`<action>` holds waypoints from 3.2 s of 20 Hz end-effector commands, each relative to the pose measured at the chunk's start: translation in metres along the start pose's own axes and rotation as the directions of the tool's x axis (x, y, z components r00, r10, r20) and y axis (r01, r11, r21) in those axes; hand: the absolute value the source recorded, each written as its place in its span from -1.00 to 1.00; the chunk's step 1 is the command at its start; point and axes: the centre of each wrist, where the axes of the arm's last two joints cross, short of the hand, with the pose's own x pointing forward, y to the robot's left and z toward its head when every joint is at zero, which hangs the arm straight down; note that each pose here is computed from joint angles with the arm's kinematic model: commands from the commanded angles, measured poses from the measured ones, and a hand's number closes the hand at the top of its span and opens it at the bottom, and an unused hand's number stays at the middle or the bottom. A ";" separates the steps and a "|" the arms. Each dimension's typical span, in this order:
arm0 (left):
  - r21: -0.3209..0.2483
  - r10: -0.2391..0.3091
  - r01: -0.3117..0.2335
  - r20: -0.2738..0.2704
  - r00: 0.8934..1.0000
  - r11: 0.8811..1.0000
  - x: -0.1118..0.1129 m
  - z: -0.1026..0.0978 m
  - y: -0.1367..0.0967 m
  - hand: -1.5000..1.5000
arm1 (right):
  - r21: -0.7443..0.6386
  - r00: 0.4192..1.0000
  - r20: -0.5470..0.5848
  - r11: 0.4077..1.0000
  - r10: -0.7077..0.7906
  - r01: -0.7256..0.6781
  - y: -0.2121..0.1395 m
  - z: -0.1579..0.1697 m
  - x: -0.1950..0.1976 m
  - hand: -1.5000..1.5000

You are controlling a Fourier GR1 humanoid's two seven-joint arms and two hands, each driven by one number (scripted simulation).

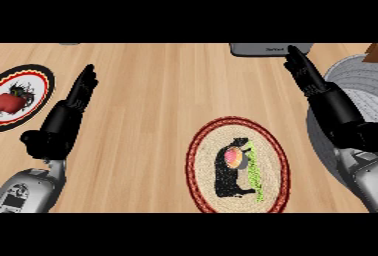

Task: Pick the cupcake from the placemat and place it in the basket

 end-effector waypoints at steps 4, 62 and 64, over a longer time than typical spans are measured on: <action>-0.110 0.011 -0.006 0.046 0.999 0.994 0.009 -0.012 -0.005 0.00 | 0.371 0.939 -0.260 0.921 0.223 -0.116 0.036 -0.023 -0.022 1.00; -0.140 0.084 -0.087 -0.029 0.996 0.986 -0.025 0.030 0.004 0.00 | 0.850 0.328 0.143 0.054 0.934 -0.525 0.169 -0.092 0.069 -1.00; -0.142 0.070 -0.074 -0.028 0.997 0.987 -0.029 0.011 0.008 0.00 | 0.846 0.317 0.183 0.015 0.930 -0.532 0.161 -0.077 0.059 -1.00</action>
